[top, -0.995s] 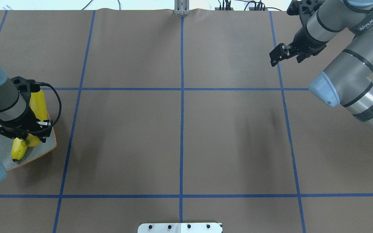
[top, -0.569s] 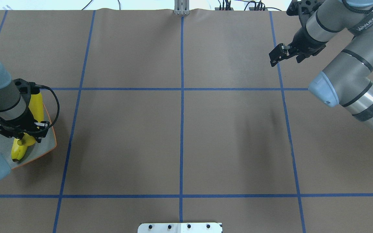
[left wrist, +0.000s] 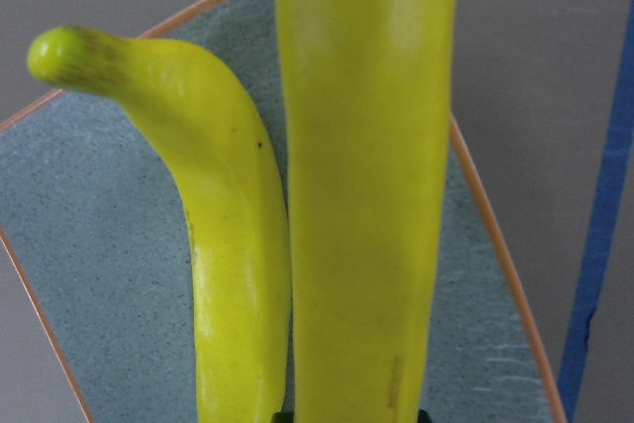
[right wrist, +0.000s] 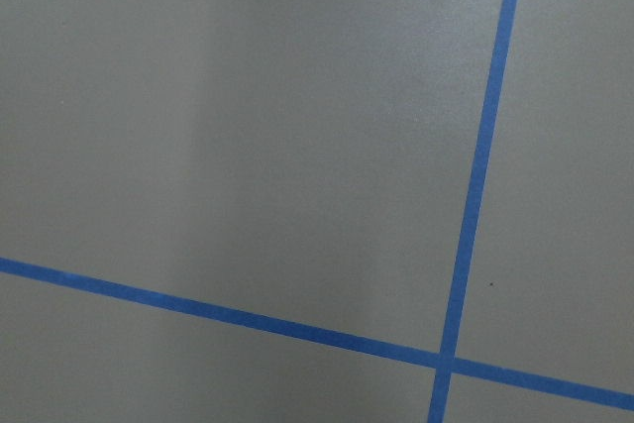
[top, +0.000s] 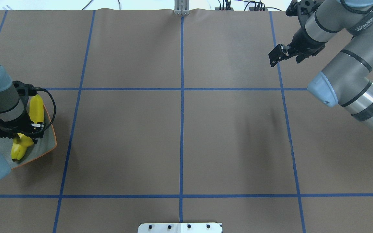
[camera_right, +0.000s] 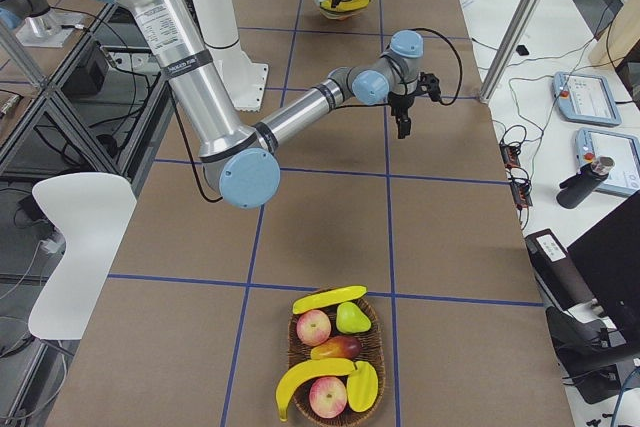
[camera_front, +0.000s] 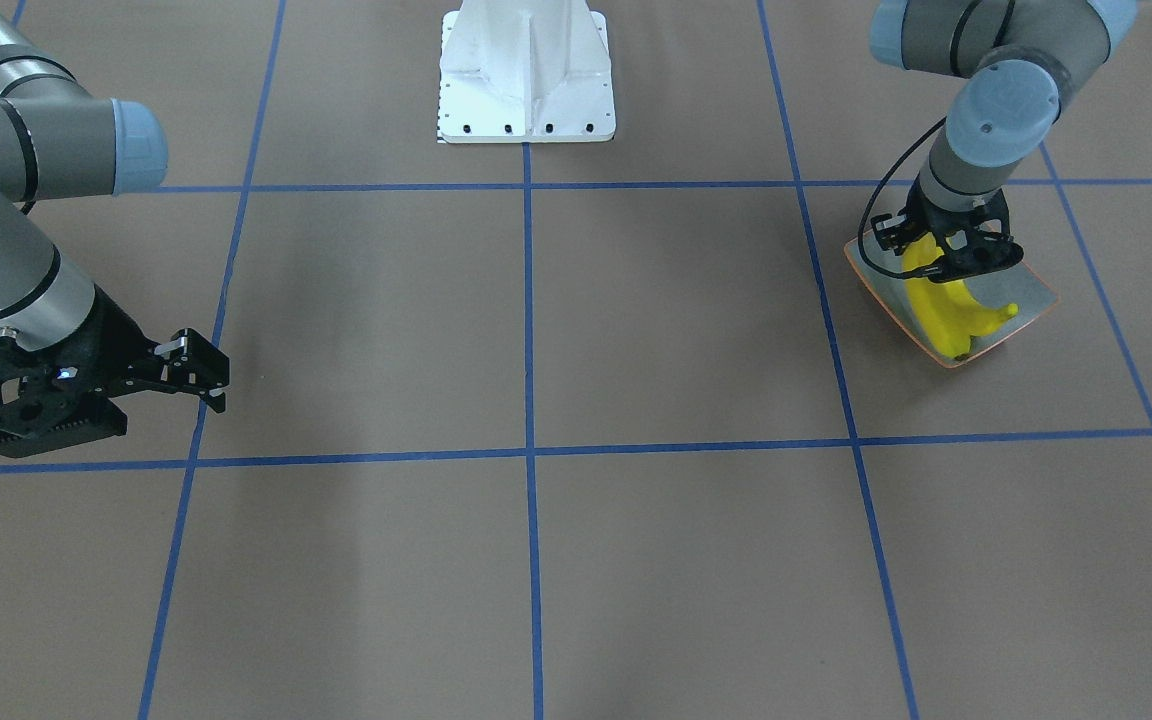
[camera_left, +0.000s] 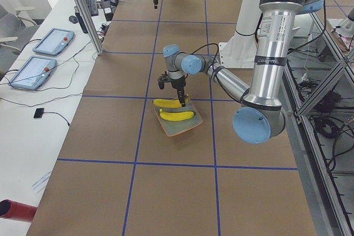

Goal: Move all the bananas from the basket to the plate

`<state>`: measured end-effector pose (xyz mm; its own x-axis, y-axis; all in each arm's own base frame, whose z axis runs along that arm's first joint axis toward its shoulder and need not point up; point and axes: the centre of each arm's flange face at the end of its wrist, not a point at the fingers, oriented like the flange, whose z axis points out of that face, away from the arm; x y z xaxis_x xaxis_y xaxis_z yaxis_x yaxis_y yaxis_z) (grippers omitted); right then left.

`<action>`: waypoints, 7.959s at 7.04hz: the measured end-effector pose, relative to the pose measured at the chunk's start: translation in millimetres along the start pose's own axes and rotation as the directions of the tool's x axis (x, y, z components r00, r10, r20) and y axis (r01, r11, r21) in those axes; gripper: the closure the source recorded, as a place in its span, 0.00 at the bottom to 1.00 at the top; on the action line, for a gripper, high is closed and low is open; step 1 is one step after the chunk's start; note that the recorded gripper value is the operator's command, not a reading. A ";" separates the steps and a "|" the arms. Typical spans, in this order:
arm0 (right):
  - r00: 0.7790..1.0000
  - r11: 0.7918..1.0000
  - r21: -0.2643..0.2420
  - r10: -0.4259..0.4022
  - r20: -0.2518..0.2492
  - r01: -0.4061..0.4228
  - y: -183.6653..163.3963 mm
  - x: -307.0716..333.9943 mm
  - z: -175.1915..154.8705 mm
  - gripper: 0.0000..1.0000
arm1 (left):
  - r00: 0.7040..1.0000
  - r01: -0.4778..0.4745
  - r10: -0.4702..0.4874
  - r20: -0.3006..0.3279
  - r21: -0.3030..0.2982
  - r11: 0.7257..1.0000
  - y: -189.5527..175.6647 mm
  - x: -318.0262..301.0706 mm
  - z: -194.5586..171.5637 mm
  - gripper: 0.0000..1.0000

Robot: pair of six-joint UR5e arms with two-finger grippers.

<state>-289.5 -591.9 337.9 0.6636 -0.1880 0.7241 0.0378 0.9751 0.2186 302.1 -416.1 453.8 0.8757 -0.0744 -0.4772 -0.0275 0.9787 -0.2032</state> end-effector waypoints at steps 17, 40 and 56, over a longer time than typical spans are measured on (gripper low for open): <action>0.954 0.912 -0.339 -0.281 -0.102 0.232 141.2 473.4 -32.4 0.00 | 0.982 0.012 0.021 -0.185 0.175 0.985 -32.0 76.8 -174.3 0.00; 0.962 0.879 -0.458 -0.227 -0.154 0.134 234.4 572.1 39.1 0.25 | 0.980 -0.018 0.053 -0.192 0.180 0.983 -28.5 99.9 -178.6 0.00; 0.958 0.875 -0.460 -0.244 -0.152 0.150 225.8 546.2 20.8 1.00 | 0.979 -0.021 0.059 -0.197 0.186 0.982 -26.4 100.9 -182.4 0.00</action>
<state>65.9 -476.9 796.4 0.7400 -0.4001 0.5406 0.4760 0.8794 -0.0007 303.2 -484.3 255.1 0.7602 -0.0530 -0.6475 0.0441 0.9986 -0.0300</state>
